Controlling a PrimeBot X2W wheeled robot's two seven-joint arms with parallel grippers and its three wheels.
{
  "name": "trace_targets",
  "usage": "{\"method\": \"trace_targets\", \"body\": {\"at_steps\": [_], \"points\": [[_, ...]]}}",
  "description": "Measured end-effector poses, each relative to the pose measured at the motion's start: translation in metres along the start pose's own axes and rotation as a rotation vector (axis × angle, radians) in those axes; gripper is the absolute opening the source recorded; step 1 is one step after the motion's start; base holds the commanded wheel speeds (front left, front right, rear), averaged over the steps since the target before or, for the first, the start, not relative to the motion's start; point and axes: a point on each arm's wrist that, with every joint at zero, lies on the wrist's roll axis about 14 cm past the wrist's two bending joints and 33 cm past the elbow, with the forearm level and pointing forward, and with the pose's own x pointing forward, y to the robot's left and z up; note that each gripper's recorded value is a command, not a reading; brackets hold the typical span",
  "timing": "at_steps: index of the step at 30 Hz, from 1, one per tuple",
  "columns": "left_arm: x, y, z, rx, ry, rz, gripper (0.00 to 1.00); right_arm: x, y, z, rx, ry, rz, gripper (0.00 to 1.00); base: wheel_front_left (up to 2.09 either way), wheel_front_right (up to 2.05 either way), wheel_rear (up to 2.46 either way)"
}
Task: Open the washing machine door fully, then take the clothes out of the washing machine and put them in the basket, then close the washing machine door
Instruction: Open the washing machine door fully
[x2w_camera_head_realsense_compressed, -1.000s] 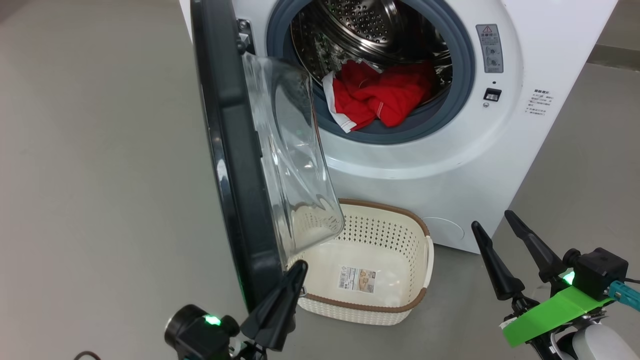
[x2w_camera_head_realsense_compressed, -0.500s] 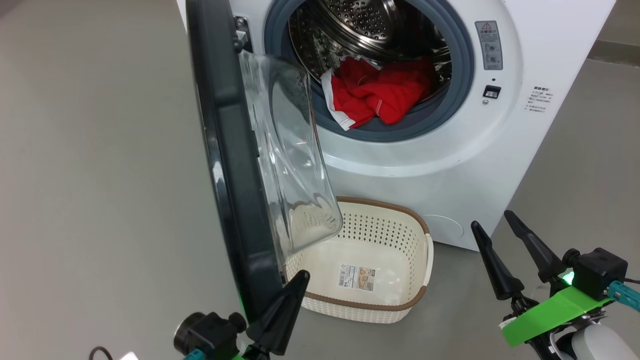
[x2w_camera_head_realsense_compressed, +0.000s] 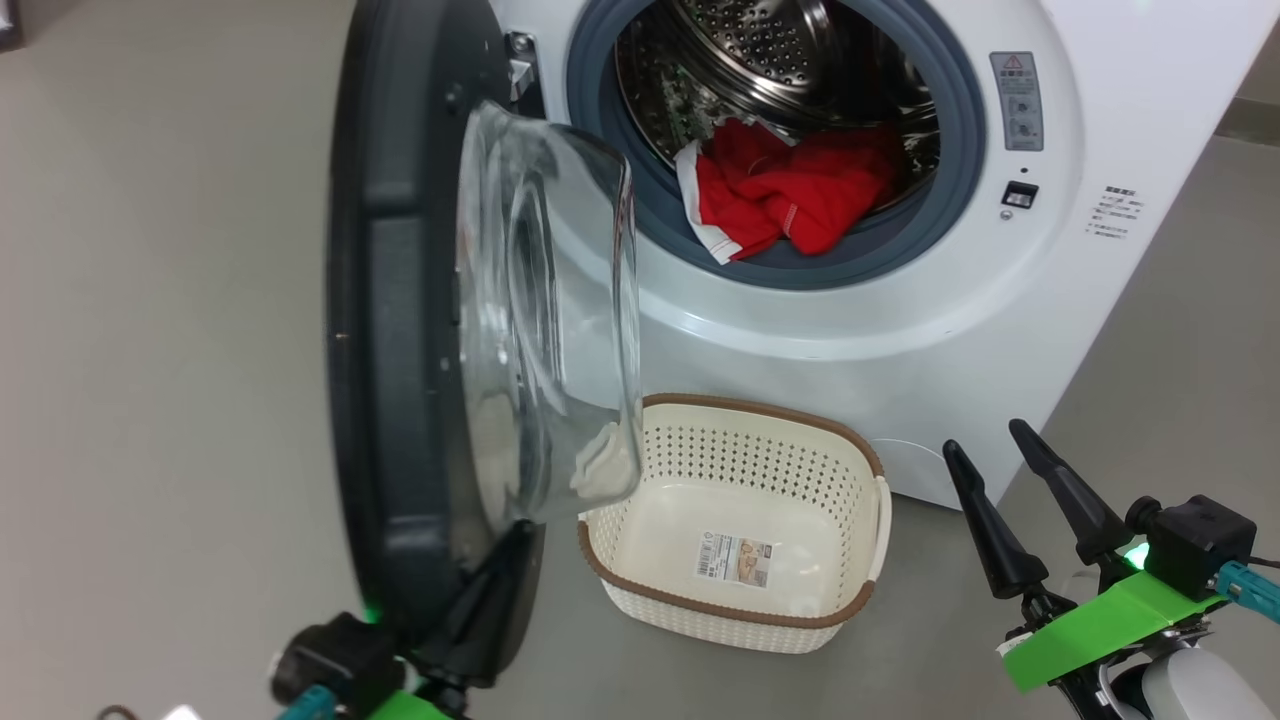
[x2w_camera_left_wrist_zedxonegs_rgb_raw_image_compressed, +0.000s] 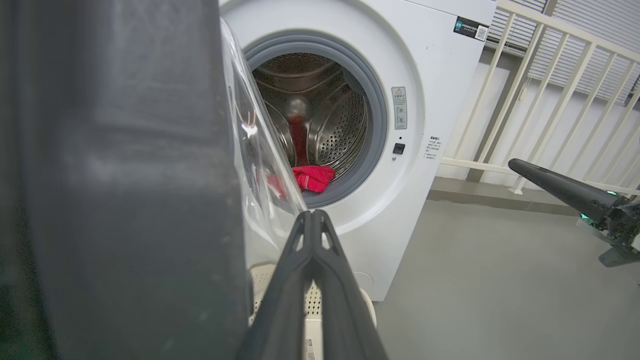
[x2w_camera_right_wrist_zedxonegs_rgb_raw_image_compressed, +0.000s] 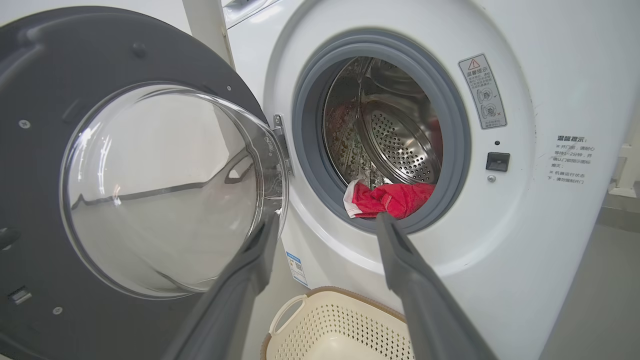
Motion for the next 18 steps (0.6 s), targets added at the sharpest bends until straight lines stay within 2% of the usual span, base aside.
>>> {"method": "trace_targets", "body": {"at_steps": [18], "points": [[-0.030,0.081,0.008,0.073,0.047,0.248,0.00,0.017,0.016,-0.015,0.030,0.026,0.056,1.00,0.00,0.00,0.00]]}}
